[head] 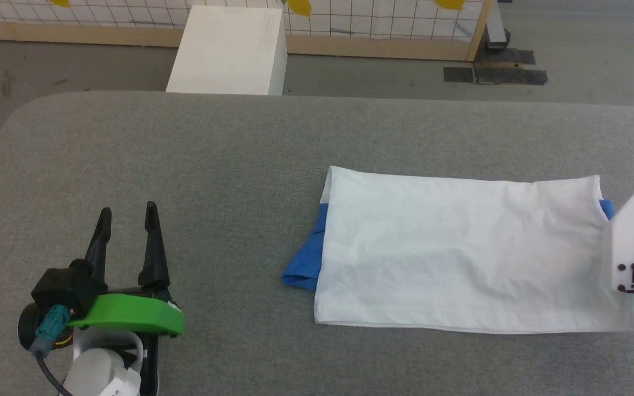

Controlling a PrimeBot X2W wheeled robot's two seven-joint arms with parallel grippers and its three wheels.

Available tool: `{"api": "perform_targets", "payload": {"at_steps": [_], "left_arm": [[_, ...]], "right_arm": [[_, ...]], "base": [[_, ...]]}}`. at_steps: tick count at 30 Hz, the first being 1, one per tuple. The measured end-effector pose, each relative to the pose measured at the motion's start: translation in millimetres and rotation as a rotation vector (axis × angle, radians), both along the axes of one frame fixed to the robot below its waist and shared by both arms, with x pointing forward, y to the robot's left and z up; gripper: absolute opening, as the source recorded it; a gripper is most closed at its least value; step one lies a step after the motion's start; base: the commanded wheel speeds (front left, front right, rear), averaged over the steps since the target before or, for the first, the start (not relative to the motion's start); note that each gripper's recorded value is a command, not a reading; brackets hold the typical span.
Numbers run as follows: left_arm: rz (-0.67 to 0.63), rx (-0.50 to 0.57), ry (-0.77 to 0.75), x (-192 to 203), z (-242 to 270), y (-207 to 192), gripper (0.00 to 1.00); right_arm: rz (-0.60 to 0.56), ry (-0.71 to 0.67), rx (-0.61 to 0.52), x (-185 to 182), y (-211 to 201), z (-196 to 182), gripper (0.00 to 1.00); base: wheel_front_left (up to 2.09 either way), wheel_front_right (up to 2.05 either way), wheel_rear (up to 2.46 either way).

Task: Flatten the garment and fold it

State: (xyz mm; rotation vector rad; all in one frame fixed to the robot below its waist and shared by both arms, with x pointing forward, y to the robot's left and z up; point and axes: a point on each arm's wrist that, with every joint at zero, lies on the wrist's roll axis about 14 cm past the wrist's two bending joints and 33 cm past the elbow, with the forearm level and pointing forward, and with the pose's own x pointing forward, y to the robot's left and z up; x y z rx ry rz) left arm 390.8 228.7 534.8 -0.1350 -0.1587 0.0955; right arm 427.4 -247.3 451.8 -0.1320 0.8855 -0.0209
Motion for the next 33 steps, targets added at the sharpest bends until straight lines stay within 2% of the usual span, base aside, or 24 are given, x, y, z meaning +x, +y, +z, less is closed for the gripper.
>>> {"api": "perform_targets", "payload": {"at_steps": [3, 4, 11, 16, 24, 33], "left_arm": [[0.007, -0.005, -0.011, -5.5, 3.5, 1.1, 1.00], [0.002, -0.012, -0.021, -10.6, 6.3, -1.8, 1.00], [-0.001, -0.025, -0.036, -19.1, 10.2, -2.7, 1.00], [0.027, -0.036, -0.022, -26.6, 4.9, 4.5, 1.00], [0.106, -0.042, 0.007, -40.6, -4.2, 28.7, 1.00], [0.198, -0.057, 0.051, -55.1, -17.7, 55.4, 1.00]], "right_arm": [[0.103, -0.069, 0.018, 3.2, 31.2, 27.7, 0.00], [0.203, -0.106, 0.031, -1.5, 60.0, 45.9, 0.00], [0.403, -0.114, 0.112, -5.8, 138.4, 51.7, 0.00], [0.525, -0.083, 0.170, 0.0, 197.2, 39.4, 0.00], [0.648, -0.007, 0.187, 12.6, 257.6, 8.2, 0.00], [0.689, 0.069, 0.216, 26.1, 298.0, -34.0, 0.00]], "base": [[0.00, 0.00, 0.00], [0.00, 0.00, 0.00], [0.00, 0.00, 0.00], [0.00, 0.00, 0.00], [0.00, 0.00, 0.00], [0.00, 0.00, 0.00]]}}
